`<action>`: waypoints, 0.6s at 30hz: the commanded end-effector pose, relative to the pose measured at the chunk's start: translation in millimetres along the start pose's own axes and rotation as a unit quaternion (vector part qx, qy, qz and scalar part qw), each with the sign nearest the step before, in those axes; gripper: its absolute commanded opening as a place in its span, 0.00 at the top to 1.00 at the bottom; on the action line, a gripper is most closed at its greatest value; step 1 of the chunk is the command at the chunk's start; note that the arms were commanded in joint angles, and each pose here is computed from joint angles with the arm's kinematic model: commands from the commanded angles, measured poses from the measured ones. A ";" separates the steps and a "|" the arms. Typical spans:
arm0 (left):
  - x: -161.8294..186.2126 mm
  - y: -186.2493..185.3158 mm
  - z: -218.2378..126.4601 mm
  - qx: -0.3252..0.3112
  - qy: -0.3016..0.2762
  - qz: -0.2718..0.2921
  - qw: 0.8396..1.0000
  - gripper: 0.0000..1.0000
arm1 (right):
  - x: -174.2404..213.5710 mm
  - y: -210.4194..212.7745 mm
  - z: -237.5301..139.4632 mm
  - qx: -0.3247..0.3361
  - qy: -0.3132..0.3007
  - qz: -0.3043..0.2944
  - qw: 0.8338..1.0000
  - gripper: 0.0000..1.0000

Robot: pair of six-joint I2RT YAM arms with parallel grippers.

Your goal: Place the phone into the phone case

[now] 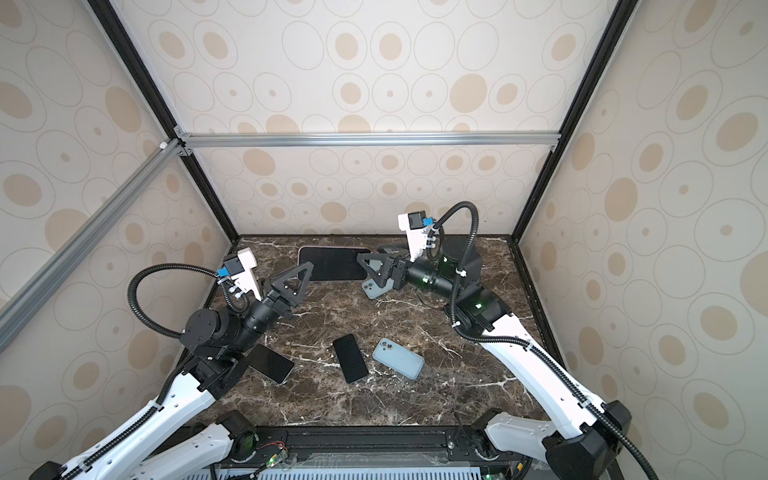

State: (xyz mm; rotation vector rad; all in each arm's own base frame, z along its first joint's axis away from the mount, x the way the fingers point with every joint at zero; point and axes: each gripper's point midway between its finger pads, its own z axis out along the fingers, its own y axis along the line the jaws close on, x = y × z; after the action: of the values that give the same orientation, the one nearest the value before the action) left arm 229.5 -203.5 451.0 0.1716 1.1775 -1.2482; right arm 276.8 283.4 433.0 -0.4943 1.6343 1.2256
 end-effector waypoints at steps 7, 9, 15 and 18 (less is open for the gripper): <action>-38.4 -32.3 -13.1 0.088 -0.110 0.017 0.990 1.00 | -23.5 14.3 2.5 -0.035 -0.035 -0.029 0.998 0.15; -39.2 -37.5 -12.1 0.103 -0.111 0.015 0.988 1.00 | -22.6 19.1 4.7 -0.055 -0.030 -0.032 0.998 0.17; -42.8 -44.4 -12.8 0.125 -0.119 0.002 0.985 1.00 | -16.3 46.2 7.6 -0.146 -0.004 -0.035 0.989 0.25; -46.9 -45.0 -14.5 0.123 -0.127 0.002 0.984 1.00 | -15.6 51.9 7.6 -0.166 0.000 -0.034 0.986 0.38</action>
State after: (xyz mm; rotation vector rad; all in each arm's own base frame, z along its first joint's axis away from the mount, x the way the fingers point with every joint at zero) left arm 217.4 -200.2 465.2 0.1907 0.9754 -1.3224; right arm 263.5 307.3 445.9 -0.6676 1.5176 1.3936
